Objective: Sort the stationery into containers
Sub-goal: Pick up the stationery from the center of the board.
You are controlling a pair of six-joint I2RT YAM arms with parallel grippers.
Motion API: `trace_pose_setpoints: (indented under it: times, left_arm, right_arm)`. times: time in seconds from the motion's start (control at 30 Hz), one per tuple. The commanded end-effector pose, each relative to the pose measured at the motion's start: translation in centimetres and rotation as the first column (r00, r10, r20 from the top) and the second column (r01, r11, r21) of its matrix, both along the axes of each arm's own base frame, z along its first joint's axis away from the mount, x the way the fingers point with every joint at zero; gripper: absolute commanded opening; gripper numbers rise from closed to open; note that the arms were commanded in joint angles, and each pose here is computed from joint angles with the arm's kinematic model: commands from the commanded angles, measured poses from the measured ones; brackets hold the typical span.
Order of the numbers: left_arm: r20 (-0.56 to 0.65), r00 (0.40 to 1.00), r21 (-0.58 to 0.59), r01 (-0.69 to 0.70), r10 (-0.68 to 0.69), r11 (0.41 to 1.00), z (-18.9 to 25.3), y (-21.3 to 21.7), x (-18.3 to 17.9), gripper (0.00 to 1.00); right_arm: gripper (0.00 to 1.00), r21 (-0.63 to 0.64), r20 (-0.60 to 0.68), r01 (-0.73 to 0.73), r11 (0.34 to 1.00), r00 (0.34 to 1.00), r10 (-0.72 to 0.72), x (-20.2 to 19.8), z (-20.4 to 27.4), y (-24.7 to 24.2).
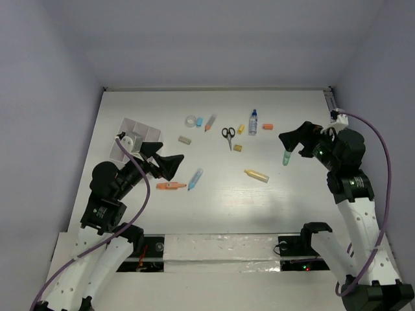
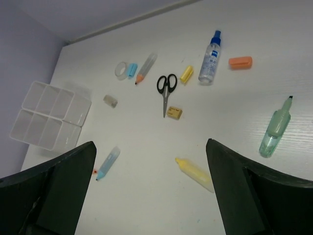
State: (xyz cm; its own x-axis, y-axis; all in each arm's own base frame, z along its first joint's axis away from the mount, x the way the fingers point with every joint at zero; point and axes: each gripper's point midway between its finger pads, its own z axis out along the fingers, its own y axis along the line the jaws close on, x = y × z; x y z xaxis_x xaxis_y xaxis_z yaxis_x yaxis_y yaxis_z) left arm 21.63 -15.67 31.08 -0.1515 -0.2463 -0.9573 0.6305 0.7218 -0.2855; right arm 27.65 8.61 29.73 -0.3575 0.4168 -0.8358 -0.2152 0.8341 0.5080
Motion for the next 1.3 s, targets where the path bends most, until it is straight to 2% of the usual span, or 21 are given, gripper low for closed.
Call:
trace_pose_setpoints:
  times: [0.0,0.27,0.43,0.47,0.5,0.53,0.6,0.67,0.7,0.77,0.83,0.87,0.9,0.97,1.27]
  left_arm:
    - [0.081,0.996,-0.009,0.03,-0.029,1.0,2.6,-0.3,-0.7,0.99]
    - [0.088,0.995,-0.001,0.039,-0.039,0.999,2.5,-0.3,-0.7,0.99]
    - [0.084,0.996,-0.001,0.043,-0.042,0.999,2.3,-0.4,-0.7,0.99]
    - [0.086,0.995,-0.002,0.044,-0.044,0.999,2.4,-0.4,-0.7,0.99]
    - [0.088,0.995,-0.001,0.044,-0.044,0.999,2.4,-0.4,-0.8,0.99]
    - [0.088,0.995,-0.001,0.042,-0.042,0.999,2.4,-0.3,-0.8,0.99]
    - [0.093,0.995,0.0,0.042,-0.042,0.999,2.4,-0.3,-0.8,0.99]
    - [0.092,0.995,-0.001,0.042,-0.042,0.999,2.4,-0.3,-0.8,0.99]
    - [0.094,0.995,0.002,0.043,-0.043,0.999,2.4,-0.3,-0.8,0.99]
    - [0.089,0.995,0.002,0.044,-0.044,0.999,2.3,-0.4,-0.7,0.99]
    - [0.09,0.995,0.002,0.045,-0.045,0.999,2.3,-0.4,-0.7,0.99]
    - [0.092,0.995,0.002,0.043,-0.043,0.999,2.3,-0.4,-0.7,0.99]
    - [0.09,0.995,0.001,0.041,-0.041,0.999,2.3,-0.3,-0.7,0.99]
    - [0.09,0.995,0.001,0.039,-0.039,0.999,2.3,-0.3,-0.7,0.99]
    - [0.093,0.995,0.005,0.043,-0.043,0.999,2.3,-0.4,-0.7,0.99]
  right_arm:
    - [1.0,-0.006,-0.039,-0.005,1.0,0.999,0.005,1.1,-0.8,0.0]
    - [1.0,0.03,-0.152,-0.028,0.999,0.988,0.032,5.9,-5.8,1.5]
    - [1.0,-0.088,-0.221,-0.003,0.996,0.975,-0.016,10.6,-7.9,2.6]
    - [0.99,-0.126,-0.27,0.008,0.992,0.962,-0.042,11.9,-9.9,2.5]
    - [0.97,-0.142,-0.251,-0.012,0.99,0.968,-0.024,12.9,-9.1,3.1]
    - [0.96,-0.175,-0.262,0.024,0.984,0.963,-0.07,13.9,-9.7,2.4]
    - [0.83,-0.234,-0.319,0.023,0.972,0.943,-0.099,15.5,-12.2,2.2]
    - [0.8,-0.256,-0.311,0.026,0.966,0.944,-0.107,17.6,-11.6,2.3]
    - [0.79,-0.285,-0.365,-0.011,0.958,0.926,-0.098,18.0,-13.8,2.7]
    - [0.76,-0.301,-0.344,-0.006,0.954,0.933,-0.103,20.0,-13.0,3.2]
    - [0.75,-0.339,-0.397,-0.023,0.94,0.91,-0.121,21.2,-15.5,3.0]
    - [0.75,-0.345,-0.381,-0.027,0.938,0.918,-0.113,22.2,-14.7,3.6]
    - [0.71,-0.384,-0.407,-0.025,0.923,0.902,-0.145,22.9,-16.5,3.1]
    - [0.67,-0.41,-0.431,-0.056,0.911,0.892,-0.139,23.1,-17.3,4.0]
    - [0.62,-0.417,-0.488,-0.104,0.903,0.864,-0.126,23.7,-20.9,6.2]
